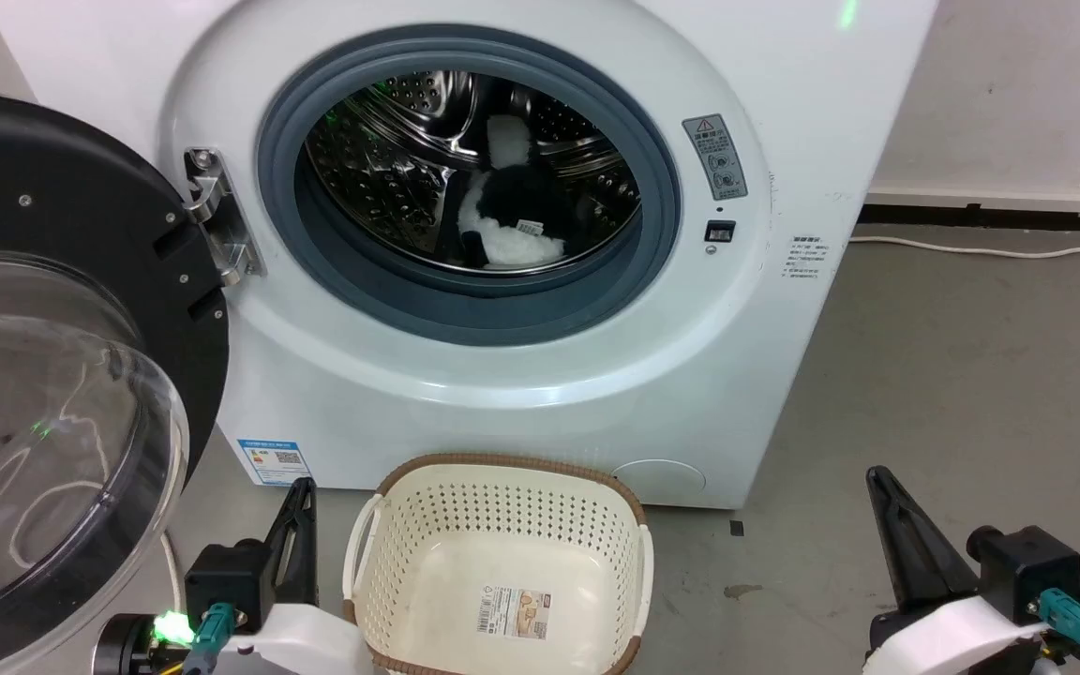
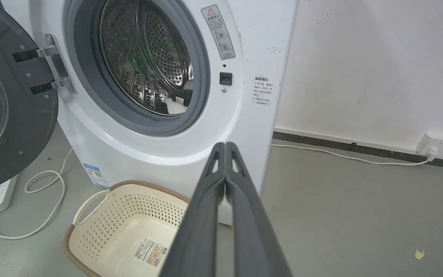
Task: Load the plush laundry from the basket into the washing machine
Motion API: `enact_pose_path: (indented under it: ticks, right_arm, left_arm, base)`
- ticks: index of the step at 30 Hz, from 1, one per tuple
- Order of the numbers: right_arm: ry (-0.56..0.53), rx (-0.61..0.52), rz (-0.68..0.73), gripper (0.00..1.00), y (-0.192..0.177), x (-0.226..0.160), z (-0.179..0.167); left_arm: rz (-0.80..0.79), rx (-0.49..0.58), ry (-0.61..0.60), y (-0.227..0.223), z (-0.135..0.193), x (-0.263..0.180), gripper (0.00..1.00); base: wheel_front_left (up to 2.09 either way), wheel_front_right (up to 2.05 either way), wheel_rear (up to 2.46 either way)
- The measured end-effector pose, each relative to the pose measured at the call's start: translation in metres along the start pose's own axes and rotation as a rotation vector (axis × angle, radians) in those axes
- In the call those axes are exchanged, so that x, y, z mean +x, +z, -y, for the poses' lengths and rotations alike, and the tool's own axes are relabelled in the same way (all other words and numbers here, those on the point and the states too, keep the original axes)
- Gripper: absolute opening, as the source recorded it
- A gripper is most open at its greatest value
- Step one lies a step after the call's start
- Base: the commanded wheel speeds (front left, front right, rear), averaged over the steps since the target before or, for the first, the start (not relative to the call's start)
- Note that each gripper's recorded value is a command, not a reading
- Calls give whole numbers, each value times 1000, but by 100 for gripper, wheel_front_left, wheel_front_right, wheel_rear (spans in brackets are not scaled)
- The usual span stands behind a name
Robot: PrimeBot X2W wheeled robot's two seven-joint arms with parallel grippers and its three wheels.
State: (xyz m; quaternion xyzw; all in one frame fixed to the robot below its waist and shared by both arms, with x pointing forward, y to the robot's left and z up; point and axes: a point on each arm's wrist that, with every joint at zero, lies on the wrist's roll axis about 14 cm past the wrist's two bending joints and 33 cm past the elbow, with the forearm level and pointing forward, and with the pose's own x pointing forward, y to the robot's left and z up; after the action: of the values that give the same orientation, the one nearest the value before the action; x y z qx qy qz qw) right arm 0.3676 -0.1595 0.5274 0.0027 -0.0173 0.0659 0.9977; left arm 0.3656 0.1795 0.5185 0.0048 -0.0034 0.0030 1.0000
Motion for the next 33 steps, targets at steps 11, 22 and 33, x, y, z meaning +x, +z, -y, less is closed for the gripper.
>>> enact_pose_path:
  ticks: [11,22,33]
  right_arm:
    - [0,-17,-19,0,-2,0,0]
    - [-1,-36,-34,0,-2,1,1]
    - [-1,-44,-49,0,-3,1,1]
  left_arm:
    - [-11,11,-2,0,1,1,0]
    - [-22,24,-3,1,1,2,0]
    - [-27,35,-1,3,1,4,0]
  base:
    - [0,0,0]
    - [0,0,0]
    - [0,0,0]
